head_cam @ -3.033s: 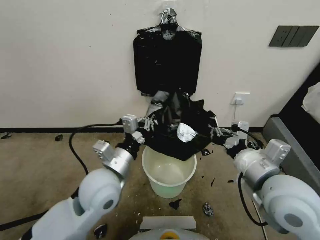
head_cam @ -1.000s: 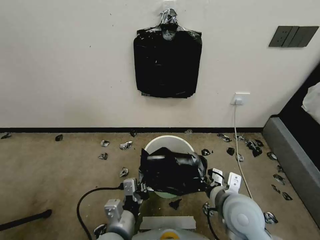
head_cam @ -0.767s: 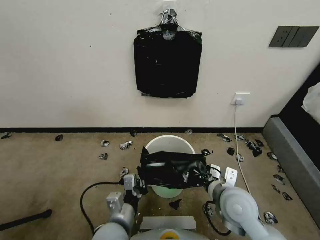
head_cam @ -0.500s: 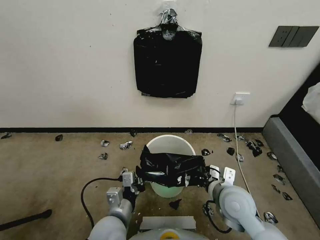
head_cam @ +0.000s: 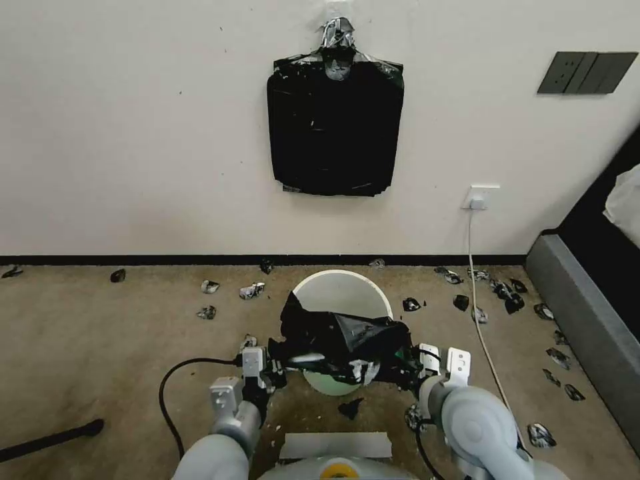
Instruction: Place a trash bag onto the trash bin.
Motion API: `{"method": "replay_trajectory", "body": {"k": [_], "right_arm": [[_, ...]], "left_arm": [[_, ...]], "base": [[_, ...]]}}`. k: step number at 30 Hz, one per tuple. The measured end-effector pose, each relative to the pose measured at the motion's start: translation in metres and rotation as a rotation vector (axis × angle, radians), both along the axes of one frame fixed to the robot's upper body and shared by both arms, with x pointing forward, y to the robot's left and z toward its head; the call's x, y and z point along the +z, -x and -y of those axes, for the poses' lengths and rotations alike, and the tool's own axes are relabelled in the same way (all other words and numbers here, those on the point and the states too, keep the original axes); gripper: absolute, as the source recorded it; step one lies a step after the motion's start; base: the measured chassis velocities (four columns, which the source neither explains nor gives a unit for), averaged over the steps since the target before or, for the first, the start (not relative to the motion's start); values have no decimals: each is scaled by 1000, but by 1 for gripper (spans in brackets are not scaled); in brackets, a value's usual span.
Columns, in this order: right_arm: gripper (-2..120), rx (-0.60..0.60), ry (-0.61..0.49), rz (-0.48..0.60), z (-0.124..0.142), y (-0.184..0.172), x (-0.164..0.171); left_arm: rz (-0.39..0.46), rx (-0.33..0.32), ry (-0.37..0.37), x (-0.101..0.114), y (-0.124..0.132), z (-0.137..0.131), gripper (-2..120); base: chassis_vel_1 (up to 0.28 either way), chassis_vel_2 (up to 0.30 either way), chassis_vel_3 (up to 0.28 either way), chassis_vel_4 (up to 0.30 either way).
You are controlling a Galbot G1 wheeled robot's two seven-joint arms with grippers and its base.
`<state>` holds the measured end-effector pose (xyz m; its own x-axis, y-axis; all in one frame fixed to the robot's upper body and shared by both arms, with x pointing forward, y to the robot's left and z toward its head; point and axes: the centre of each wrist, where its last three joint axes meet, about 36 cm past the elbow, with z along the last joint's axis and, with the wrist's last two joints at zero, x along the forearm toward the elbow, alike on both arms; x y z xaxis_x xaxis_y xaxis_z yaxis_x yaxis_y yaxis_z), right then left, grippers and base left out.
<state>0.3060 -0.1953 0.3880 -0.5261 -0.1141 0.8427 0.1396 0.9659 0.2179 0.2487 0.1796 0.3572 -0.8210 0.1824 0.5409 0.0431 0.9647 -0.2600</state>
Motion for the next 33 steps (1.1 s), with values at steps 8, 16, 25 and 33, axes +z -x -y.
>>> {"method": "replay_trajectory", "body": {"k": [8,16,25,33], "right_arm": [[0,4,-11,67,4,2,-4],[30,11,-31,63,4,33,9],[64,44,-11,94,6,59,23],[93,54,-9,113,4,67,28]], "left_arm": [[27,48,12,7,-9,-5,0],[-12,19,4,16,14,-3,23],[-5,7,-36,18,30,-12,56],[131,-8,15,8,42,-35,87]], "base": [[0,0,0,0],[0,0,0,0],[0,0,0,0],[0,0,0,0]]}}
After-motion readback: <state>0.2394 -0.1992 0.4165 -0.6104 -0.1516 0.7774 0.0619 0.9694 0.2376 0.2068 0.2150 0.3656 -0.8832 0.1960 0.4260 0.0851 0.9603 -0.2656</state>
